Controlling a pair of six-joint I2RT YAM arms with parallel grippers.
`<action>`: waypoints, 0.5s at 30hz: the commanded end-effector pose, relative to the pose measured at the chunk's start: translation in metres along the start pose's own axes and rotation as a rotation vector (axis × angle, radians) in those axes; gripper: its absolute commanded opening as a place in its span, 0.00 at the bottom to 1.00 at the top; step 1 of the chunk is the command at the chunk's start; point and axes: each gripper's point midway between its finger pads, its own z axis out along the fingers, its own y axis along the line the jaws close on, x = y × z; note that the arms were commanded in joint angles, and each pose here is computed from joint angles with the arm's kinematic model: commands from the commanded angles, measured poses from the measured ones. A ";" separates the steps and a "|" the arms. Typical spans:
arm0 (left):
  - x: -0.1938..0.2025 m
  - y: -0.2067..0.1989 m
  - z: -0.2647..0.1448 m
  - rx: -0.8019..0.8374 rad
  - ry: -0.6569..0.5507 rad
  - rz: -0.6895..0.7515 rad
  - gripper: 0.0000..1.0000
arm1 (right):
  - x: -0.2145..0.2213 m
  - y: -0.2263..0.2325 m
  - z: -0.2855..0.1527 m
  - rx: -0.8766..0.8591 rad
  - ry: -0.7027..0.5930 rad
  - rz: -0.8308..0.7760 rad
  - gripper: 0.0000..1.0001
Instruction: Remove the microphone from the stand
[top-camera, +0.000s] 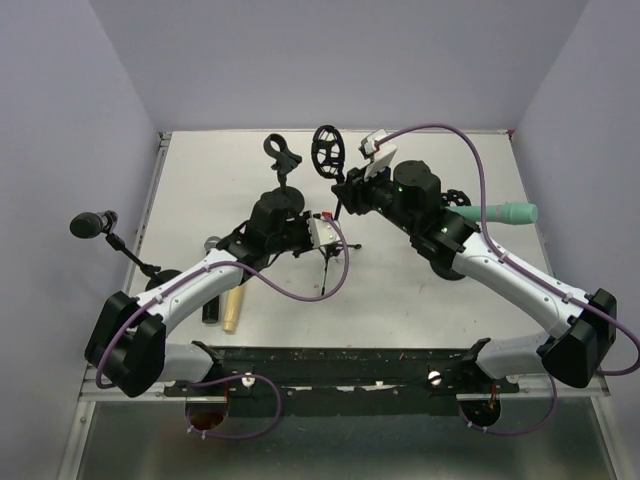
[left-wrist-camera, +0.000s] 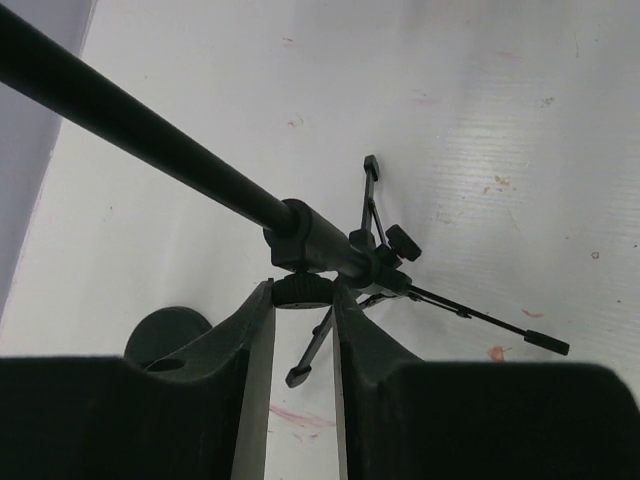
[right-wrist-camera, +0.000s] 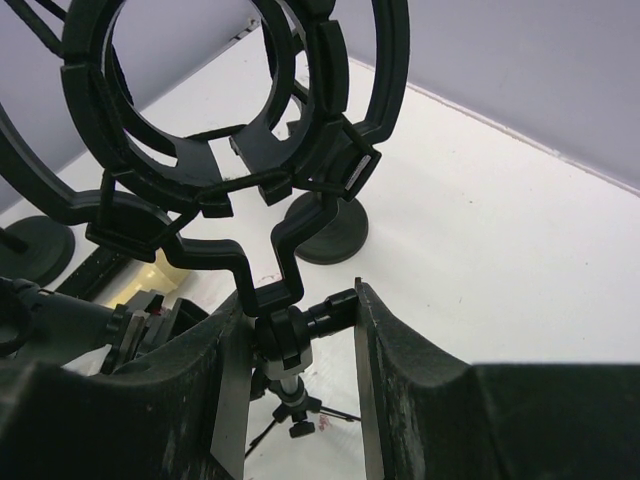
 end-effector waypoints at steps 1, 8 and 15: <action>-0.017 0.004 0.000 0.009 -0.019 -0.126 0.17 | 0.039 0.007 -0.003 -0.011 0.126 0.096 0.01; -0.030 0.006 -0.016 0.188 -0.047 -0.671 0.09 | 0.035 0.002 -0.012 -0.012 0.105 0.008 0.01; -0.054 0.013 -0.028 0.474 -0.202 -1.115 0.09 | 0.026 0.005 -0.022 -0.037 0.083 -0.013 0.01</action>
